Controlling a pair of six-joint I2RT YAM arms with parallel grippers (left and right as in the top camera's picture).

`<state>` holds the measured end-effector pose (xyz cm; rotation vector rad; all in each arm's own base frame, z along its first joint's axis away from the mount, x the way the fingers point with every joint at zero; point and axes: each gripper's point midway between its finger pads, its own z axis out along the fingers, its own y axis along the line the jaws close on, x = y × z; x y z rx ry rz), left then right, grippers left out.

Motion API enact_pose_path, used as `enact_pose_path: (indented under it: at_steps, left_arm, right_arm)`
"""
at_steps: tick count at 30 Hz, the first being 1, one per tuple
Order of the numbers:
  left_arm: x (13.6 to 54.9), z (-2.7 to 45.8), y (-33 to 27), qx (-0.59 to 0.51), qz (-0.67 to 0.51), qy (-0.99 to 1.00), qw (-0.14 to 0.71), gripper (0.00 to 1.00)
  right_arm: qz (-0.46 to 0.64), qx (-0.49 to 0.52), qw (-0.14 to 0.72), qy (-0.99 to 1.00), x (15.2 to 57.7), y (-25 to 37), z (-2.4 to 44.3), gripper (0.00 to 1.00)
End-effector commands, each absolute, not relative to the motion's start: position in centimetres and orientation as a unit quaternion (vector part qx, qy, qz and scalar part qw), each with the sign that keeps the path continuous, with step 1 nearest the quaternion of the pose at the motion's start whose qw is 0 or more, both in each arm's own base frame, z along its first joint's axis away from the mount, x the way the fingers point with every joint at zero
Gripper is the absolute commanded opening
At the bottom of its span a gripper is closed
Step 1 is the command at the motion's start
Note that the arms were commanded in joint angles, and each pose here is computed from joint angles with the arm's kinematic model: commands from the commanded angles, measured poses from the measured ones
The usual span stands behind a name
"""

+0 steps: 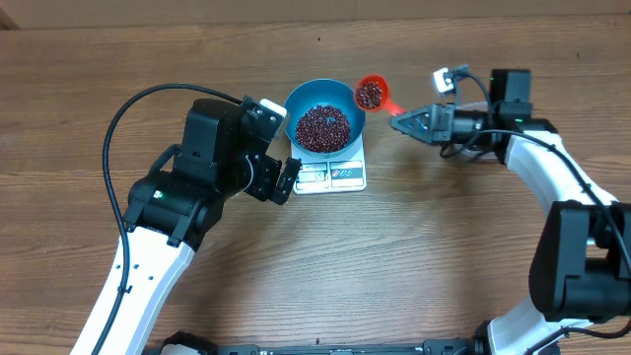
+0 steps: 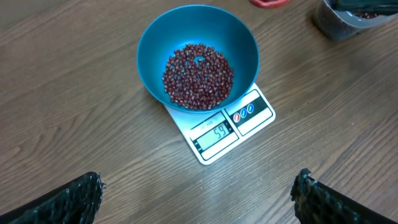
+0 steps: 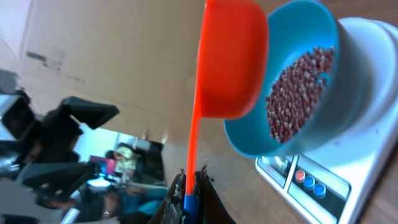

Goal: Scoop item into bowl and weigh 150g on scale
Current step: 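Carry the filled scoop with the right gripper over the blue bowl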

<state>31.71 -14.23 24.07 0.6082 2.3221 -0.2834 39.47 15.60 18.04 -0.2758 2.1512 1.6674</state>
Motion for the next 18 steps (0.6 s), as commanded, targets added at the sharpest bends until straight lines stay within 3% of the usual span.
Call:
enact_pose_path:
  at_steps: [1, 8, 18]
  left_arm:
    - [31.4, 24.7, -14.5, 0.236, -0.119, 0.894, 0.362, 0.99]
    - [31.4, 24.7, -14.5, 0.236, -0.119, 0.894, 0.361, 1.0]
    - [31.4, 24.7, -14.5, 0.236, -0.119, 0.894, 0.361, 1.0]
  right_arm:
    - [0.569, -0.093, 0.208, 0.79, 40.4, 17.1, 17.3, 0.04]
    - [0.437, -0.209, 0.298, 0.822, 41.6, 19.3, 14.4, 0.04]
    - [0.362, -0.326, 0.345, 0.802, 41.3, 21.1, 13.5, 0.04]
